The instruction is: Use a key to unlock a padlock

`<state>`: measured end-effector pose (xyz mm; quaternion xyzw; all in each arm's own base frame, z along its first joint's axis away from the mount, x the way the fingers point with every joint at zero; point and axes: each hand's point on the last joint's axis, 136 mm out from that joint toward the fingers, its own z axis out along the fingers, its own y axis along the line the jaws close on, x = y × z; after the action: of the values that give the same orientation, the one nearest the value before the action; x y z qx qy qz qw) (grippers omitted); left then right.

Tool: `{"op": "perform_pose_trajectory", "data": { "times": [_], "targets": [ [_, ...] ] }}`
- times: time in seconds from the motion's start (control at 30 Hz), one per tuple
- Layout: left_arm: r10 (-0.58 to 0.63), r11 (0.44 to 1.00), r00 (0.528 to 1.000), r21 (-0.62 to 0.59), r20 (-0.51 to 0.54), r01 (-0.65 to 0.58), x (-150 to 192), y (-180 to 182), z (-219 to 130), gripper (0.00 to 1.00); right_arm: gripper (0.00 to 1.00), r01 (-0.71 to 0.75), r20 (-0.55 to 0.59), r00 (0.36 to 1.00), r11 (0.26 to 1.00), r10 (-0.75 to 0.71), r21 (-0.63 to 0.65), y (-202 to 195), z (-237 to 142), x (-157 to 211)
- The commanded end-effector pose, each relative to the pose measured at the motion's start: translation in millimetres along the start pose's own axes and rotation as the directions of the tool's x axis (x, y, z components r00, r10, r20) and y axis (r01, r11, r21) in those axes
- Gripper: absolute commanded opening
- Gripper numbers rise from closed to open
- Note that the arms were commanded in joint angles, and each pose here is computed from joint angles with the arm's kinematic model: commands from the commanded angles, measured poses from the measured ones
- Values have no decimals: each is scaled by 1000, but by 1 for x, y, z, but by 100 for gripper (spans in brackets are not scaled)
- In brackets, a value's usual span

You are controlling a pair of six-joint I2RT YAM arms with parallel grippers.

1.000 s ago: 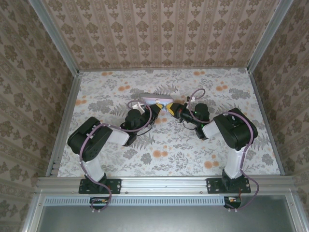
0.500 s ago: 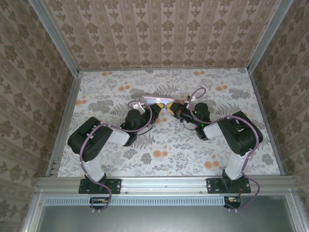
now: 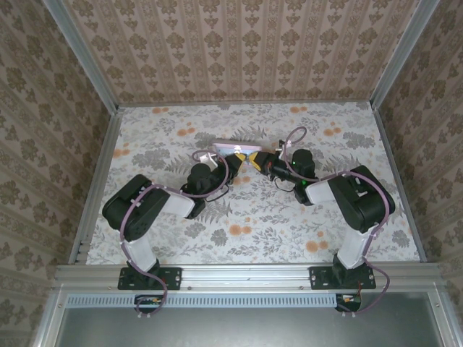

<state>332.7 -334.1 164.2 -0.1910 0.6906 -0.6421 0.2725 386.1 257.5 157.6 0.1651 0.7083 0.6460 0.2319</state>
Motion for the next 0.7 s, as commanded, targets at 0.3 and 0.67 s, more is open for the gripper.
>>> {"op": "perform_pose_trajectory", "data": {
  "times": [0.3, 0.67],
  "targets": [
    [55, 994, 902, 108, -429, -9, 98, -10, 2, 0, 0, 85, -150, 984, 990, -101, -114, 35, 32, 24],
    [65, 998, 942, 26, -329, -60, 65, 27, -8, 0, 33, 93, -125, 987, 995, -96, -33, 9, 19, 20]
  ]
}}
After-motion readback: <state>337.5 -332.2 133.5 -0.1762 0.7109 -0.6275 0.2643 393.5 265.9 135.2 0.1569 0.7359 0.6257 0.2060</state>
